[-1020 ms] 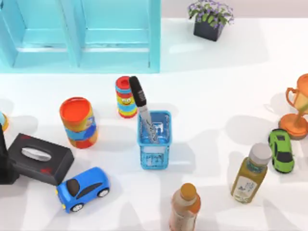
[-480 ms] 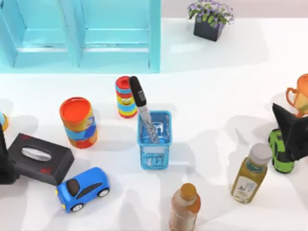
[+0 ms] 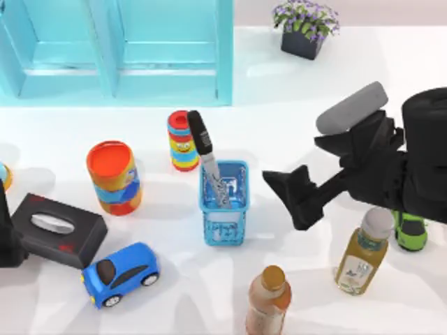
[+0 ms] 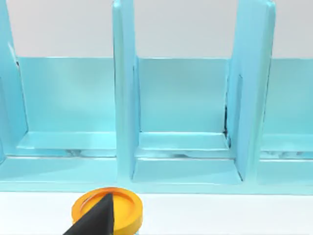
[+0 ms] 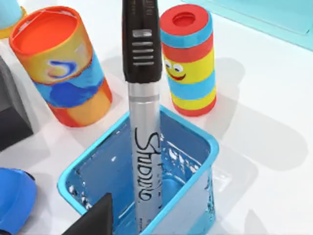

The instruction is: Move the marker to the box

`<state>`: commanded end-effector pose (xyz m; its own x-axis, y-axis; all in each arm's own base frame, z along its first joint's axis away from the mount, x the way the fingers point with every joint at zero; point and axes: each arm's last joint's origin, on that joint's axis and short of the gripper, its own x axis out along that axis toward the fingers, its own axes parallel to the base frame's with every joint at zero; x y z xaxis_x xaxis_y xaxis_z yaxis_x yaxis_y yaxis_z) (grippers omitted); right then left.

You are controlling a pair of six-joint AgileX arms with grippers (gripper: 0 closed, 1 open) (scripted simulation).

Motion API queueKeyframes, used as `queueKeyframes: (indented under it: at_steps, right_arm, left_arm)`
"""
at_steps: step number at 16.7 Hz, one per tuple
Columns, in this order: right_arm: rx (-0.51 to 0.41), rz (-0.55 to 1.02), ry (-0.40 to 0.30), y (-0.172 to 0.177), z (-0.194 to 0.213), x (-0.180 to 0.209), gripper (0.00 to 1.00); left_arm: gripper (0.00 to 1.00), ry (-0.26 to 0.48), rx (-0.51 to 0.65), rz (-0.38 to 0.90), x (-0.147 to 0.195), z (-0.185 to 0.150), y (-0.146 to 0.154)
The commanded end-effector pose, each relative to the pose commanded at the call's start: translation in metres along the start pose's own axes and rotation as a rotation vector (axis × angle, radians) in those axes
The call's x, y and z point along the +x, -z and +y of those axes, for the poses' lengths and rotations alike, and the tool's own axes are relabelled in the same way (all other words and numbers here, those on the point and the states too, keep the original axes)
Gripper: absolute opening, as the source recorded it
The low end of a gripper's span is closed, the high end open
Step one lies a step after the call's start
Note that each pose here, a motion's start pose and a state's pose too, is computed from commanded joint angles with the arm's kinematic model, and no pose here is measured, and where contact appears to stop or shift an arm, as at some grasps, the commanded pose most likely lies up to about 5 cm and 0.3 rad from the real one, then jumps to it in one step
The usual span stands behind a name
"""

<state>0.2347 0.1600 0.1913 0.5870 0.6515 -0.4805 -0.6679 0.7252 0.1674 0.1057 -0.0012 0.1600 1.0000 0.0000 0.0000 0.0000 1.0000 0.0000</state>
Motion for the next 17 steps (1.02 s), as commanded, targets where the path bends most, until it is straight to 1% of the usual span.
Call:
queueKeyframes:
  at_steps: [3, 5, 12, 14, 17]
  right_arm:
    - [-0.017, 0.061, -0.068, 0.003, 0.012, 0.031, 1.0]
    - [-0.023, 0.082, -0.088, 0.006, 0.015, 0.04, 1.0]
    - [-0.023, 0.081, -0.088, 0.005, 0.016, 0.044, 1.0]
    - [-0.025, 0.076, -0.091, 0.002, 0.018, 0.058, 1.0]
    - [-0.023, 0.085, -0.09, 0.006, 0.02, 0.095, 1.0]
  left_arm:
    - [1.0, 0.0, 0.0, 0.0, 0.0, 0.0, 0.0]
    - [1.0, 0.0, 0.0, 0.0, 0.0, 0.0, 0.0]
    - [1.0, 0.0, 0.0, 0.0, 0.0, 0.0, 0.0]
    - [1.0, 0.0, 0.0, 0.0, 0.0, 0.0, 0.0]
    - [1.0, 0.0, 0.0, 0.0, 0.0, 0.0, 0.0]
